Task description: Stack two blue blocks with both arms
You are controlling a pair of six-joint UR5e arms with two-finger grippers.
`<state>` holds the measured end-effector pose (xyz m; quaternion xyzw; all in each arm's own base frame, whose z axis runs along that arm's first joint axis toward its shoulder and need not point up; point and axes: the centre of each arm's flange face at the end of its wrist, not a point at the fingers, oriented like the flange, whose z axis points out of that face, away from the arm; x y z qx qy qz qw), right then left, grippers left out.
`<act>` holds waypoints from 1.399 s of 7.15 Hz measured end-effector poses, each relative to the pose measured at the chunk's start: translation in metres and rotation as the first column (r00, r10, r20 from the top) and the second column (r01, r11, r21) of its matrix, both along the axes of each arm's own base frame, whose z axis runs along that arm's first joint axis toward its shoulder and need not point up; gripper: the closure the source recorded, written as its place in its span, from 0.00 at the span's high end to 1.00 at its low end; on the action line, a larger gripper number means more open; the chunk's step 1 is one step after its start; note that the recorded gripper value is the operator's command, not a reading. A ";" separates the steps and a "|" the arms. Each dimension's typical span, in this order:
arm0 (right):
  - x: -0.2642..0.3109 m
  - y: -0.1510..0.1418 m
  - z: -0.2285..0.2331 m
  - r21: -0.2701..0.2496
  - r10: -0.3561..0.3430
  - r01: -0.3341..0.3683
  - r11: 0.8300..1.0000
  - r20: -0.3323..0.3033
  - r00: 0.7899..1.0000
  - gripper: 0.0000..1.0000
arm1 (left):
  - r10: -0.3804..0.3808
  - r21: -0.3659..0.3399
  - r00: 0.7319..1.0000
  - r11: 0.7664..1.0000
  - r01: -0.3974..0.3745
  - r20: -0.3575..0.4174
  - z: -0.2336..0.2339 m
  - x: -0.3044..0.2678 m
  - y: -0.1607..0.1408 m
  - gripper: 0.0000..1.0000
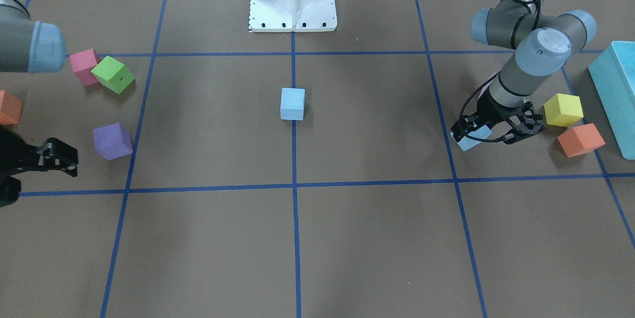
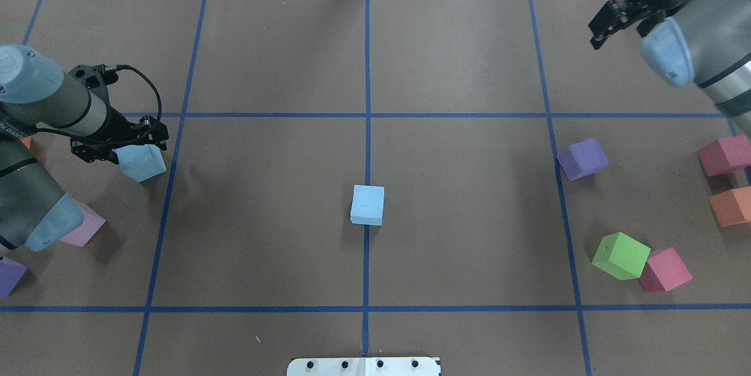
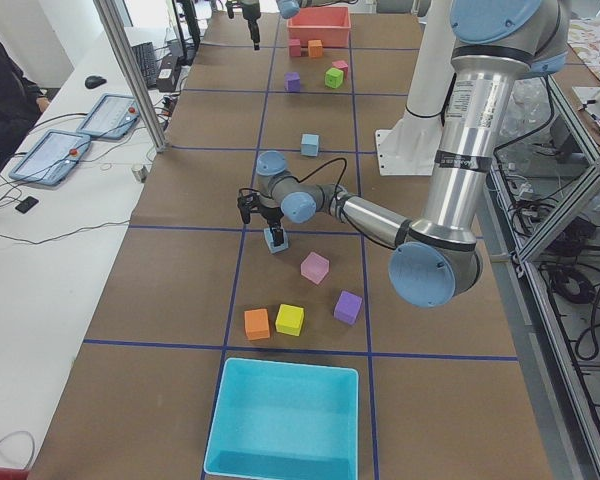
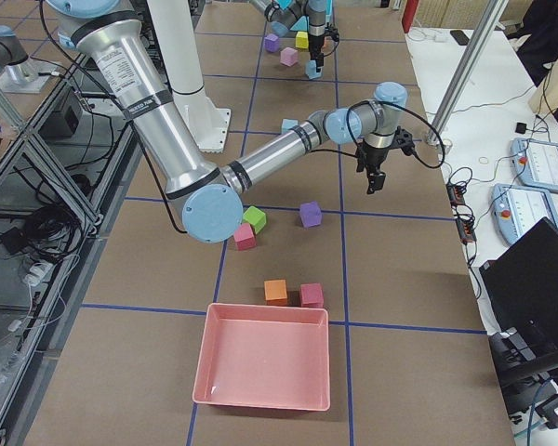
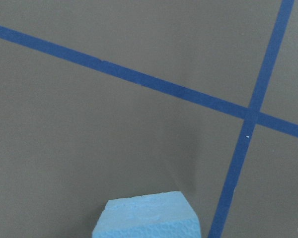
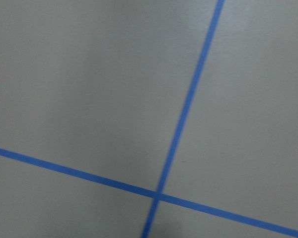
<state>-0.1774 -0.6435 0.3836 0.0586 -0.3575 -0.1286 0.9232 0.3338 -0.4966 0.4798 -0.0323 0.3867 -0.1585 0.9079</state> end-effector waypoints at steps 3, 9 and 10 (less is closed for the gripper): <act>0.112 -0.018 0.068 0.002 -0.012 0.012 1.000 -0.009 1.000 1.00 | 0.042 0.025 0.999 0.999 -0.042 0.016 0.011 0.001 -0.001 0.98; 0.180 -0.026 0.106 0.011 -0.008 0.008 1.000 -0.017 1.000 1.00 | 0.046 0.026 0.999 0.999 -0.047 0.018 0.013 0.003 -0.001 0.70; 0.186 -0.026 0.109 0.010 -0.006 0.006 1.000 -0.020 1.000 1.00 | 0.046 0.026 0.999 0.999 -0.047 0.018 0.013 0.003 -0.001 0.66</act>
